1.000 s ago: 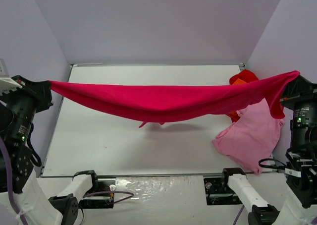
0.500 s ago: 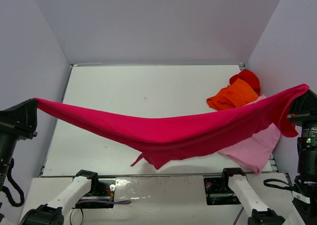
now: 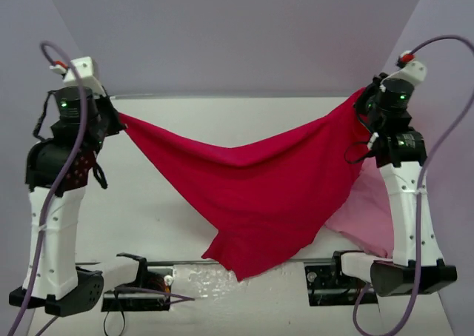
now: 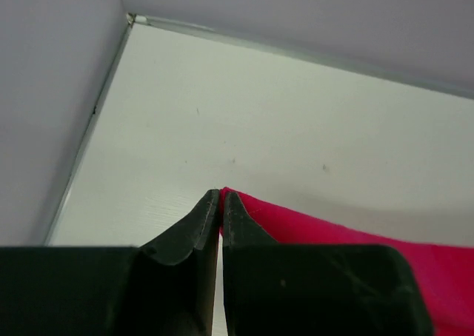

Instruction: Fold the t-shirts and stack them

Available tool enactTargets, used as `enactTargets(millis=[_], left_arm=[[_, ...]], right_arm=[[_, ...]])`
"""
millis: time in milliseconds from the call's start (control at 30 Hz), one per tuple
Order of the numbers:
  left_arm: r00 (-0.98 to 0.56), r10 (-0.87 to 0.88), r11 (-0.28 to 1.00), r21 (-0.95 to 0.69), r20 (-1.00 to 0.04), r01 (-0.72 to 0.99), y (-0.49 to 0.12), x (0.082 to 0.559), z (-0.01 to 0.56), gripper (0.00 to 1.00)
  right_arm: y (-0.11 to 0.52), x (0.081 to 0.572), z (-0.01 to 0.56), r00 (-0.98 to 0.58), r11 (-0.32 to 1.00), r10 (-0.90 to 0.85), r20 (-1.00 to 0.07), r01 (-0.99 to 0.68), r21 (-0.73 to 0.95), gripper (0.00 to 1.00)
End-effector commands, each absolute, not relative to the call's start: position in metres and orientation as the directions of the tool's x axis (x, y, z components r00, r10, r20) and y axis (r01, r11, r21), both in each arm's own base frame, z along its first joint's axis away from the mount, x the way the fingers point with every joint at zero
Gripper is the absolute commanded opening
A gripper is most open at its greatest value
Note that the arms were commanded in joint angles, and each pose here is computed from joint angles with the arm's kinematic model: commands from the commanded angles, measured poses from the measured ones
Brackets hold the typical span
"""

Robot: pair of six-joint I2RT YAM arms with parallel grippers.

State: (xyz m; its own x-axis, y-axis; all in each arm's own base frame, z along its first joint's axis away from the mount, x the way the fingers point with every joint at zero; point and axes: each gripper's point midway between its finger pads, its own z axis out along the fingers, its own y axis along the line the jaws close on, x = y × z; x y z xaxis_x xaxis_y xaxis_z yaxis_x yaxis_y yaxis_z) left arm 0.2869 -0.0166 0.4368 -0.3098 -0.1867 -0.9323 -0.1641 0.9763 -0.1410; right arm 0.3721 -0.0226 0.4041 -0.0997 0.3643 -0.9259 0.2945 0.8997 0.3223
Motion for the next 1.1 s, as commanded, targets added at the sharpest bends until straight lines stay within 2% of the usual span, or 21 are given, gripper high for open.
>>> enactTargets(millis=[0,100,233,267,300,333,367,400,433,500,567,633,767,833,967,1067], left_arm=[[-0.261,-0.344,0.938,-0.318,-0.902,-0.138,-0.002,0.350,0.430,0.00],[-0.277,-0.404,0.913,-0.364,-0.872,-0.186,0.015,0.366,0.400,0.00],[-0.277,-0.398,0.910,-0.339,-0.874,-0.238,0.028,0.373,0.383,0.00],[-0.284,-0.395,0.911,-0.333,-0.874,-0.245,0.029,0.375,0.379,0.00],[-0.293,-0.393,0.911,-0.327,-0.872,-0.251,0.031,0.378,0.375,0.01],[-0.300,-0.393,0.911,-0.323,-0.869,-0.257,0.031,0.380,0.371,0.16],[-0.306,-0.394,0.910,-0.321,-0.867,-0.262,0.032,0.381,0.367,0.42],[-0.309,-0.398,0.907,-0.321,-0.864,-0.272,0.033,0.382,0.363,0.72],[-0.309,-0.402,0.904,-0.321,-0.862,-0.281,0.035,0.383,0.360,0.97],[-0.297,-0.398,0.905,-0.319,-0.868,-0.281,0.036,0.384,0.359,0.97],[-0.290,-0.398,0.905,-0.320,-0.870,-0.280,0.036,0.384,0.358,0.97],[-0.281,-0.399,0.903,-0.321,-0.873,-0.284,0.037,0.383,0.358,0.97],[-0.260,-0.403,0.900,-0.329,-0.877,-0.287,0.038,0.376,0.361,0.97],[-0.259,-0.409,0.899,-0.339,-0.875,-0.276,0.035,0.373,0.362,0.97],[-0.271,-0.439,0.893,-0.383,-0.857,-0.236,0.023,0.367,0.359,0.97],[-0.289,-0.469,0.881,-0.420,-0.834,-0.217,0.014,0.363,0.351,0.97]], right_arm=[[0.003,0.446,0.418,0.006,0.903,0.411,-0.912,0.137,0.408,0.00],[0.014,0.470,0.416,0.009,0.909,0.408,-0.913,0.090,0.407,0.00],[0.025,0.493,0.412,0.012,0.928,0.368,-0.930,0.058,0.368,0.00],[0.027,0.500,0.405,-0.004,0.932,0.359,-0.933,0.053,0.358,0.02],[0.028,0.505,0.402,-0.011,0.933,0.358,-0.934,0.053,0.357,0.21],[0.031,0.509,0.400,-0.022,0.934,0.357,-0.934,0.038,0.356,0.36],[0.037,0.511,0.398,-0.035,0.935,0.356,-0.934,0.014,0.355,0.50],[0.043,0.512,0.394,-0.045,0.937,0.349,-0.936,0.005,0.349,0.69],[0.048,0.512,0.391,-0.053,0.941,0.339,-0.939,0.003,0.339,0.85],[0.048,0.510,0.384,-0.051,0.950,0.311,-0.949,0.037,0.309,0.90],[0.058,0.502,0.387,-0.040,0.954,0.296,-0.954,0.054,0.294,0.91],[0.067,0.492,0.385,-0.049,0.954,0.296,-0.954,0.054,0.293,0.87],[0.125,0.456,0.360,-0.173,0.917,0.371,-0.913,-0.090,0.389,0.65],[0.170,0.432,0.328,-0.275,0.898,0.352,-0.895,-0.170,0.405,0.55],[0.235,0.387,0.257,-0.433,0.913,0.226,-0.872,-0.218,0.345,0.45],[0.265,0.374,0.213,-0.540,0.900,0.203,-0.817,-0.226,0.373,0.43]])
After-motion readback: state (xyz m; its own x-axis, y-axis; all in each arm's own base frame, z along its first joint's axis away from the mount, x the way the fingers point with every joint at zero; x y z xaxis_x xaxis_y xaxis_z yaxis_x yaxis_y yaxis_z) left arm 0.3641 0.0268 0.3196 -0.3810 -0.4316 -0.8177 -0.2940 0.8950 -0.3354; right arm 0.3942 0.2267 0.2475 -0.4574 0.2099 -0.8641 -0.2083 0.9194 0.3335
